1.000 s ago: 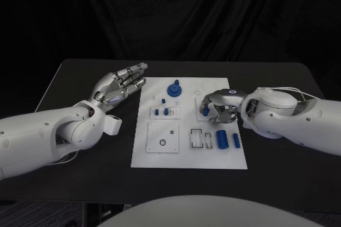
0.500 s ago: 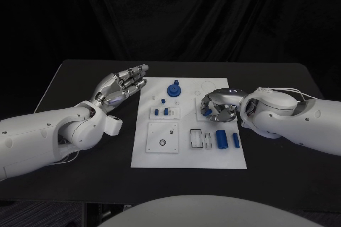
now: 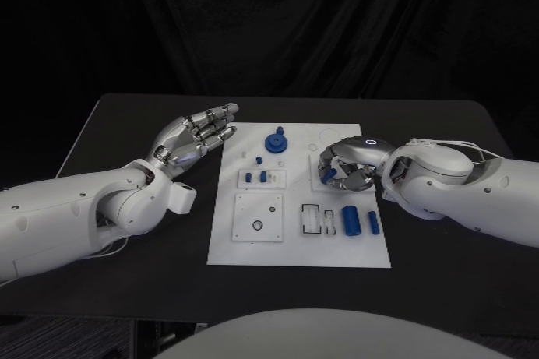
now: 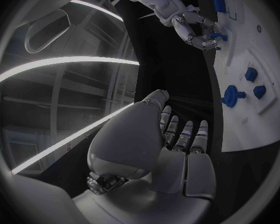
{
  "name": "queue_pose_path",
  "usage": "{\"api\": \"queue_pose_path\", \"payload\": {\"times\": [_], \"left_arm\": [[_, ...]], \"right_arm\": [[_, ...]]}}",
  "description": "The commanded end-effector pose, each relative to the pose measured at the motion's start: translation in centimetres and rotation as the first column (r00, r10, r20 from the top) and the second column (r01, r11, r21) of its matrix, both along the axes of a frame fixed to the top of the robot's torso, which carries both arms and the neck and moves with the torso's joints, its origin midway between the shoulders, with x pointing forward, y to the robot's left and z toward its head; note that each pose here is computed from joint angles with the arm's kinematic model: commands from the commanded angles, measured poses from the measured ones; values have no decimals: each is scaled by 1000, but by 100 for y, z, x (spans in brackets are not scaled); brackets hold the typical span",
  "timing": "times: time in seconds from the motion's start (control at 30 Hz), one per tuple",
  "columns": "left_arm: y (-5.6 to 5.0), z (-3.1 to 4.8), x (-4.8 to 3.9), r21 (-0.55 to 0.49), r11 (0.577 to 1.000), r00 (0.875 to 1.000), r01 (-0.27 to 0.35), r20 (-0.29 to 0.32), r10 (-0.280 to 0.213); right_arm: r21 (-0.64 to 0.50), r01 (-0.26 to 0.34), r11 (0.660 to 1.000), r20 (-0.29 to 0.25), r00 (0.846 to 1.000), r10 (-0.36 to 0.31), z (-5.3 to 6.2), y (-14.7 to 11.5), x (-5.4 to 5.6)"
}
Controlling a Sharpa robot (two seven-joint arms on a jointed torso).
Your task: Assemble the parts on the task board
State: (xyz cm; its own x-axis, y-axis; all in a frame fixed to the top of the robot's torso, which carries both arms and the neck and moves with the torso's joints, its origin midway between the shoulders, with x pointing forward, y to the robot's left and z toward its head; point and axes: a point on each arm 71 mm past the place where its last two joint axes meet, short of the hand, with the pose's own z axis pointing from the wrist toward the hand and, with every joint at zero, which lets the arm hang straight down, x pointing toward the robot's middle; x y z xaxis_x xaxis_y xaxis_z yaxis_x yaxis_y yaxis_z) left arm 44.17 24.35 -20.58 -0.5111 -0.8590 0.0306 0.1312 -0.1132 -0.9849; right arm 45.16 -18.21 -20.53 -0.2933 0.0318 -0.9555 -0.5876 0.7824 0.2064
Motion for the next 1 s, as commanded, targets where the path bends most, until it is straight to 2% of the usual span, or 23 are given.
{"api": "queue_pose_path", "payload": {"times": [0.03,0.3,0.5,0.6,0.73,1.0], "left_arm": [[3,115,-30,-108,994,990,20,144,-5],[5,94,-27,-105,994,991,24,133,-10],[19,86,-22,-101,995,991,19,130,-6],[19,82,-17,-100,995,991,18,130,-5],[9,79,-14,-102,995,991,19,134,-5],[-16,54,-6,-103,994,992,26,128,-12]], "right_arm": [[34,-1,999,43,999,-1,33,1,-6],[65,2,998,52,999,-5,83,-26,-68],[96,-26,995,72,997,20,216,47,-155],[100,-62,993,76,996,54,277,149,-219],[83,-129,988,75,990,123,304,350,-298],[3,-239,971,86,968,238,224,737,-347]]}}
